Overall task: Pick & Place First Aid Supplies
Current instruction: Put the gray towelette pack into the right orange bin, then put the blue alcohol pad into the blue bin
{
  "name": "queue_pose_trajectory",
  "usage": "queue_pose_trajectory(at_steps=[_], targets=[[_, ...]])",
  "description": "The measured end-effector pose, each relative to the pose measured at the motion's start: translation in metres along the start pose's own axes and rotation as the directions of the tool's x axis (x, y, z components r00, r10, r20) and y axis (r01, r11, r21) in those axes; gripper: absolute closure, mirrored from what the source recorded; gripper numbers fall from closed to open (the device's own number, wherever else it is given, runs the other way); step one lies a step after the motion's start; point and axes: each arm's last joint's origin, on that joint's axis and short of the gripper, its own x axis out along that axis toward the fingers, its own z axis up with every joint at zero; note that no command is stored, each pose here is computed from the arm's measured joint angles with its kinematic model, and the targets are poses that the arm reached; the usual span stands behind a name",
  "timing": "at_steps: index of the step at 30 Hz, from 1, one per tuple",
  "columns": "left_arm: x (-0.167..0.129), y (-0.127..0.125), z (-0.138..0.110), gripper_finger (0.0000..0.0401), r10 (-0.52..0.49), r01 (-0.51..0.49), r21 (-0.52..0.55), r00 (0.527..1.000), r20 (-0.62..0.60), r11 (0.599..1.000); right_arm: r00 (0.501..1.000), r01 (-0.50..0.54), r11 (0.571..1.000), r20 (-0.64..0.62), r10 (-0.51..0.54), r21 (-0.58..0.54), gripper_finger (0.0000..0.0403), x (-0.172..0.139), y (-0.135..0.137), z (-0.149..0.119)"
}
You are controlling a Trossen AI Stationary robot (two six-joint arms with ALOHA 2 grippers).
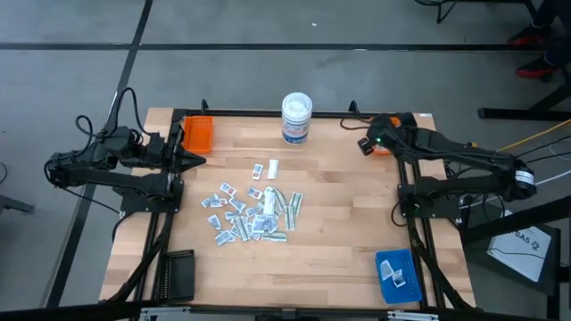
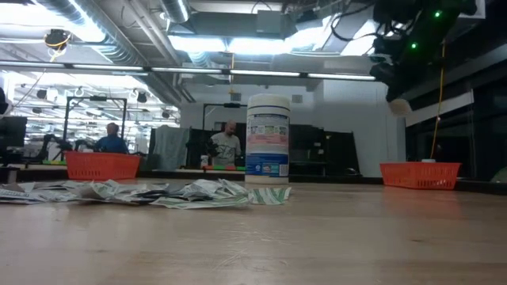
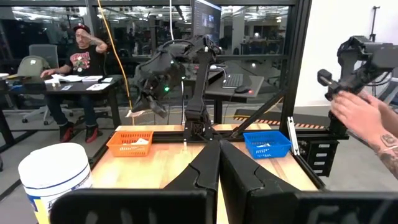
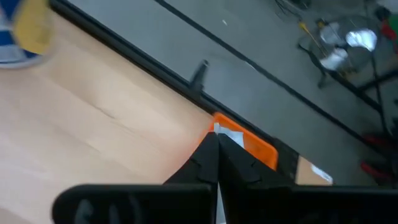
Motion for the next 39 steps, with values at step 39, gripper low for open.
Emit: queue_pose_trajectory(at_steps=[39], targets=[[0.000,0.000,0.000,0.0397,0.000,0.000,0.000,1.000,0.000,1.000,0.941,0.154,0.985,-0.317,-0.121,0.080,0.0318,0.054,-0.021,-0.008]])
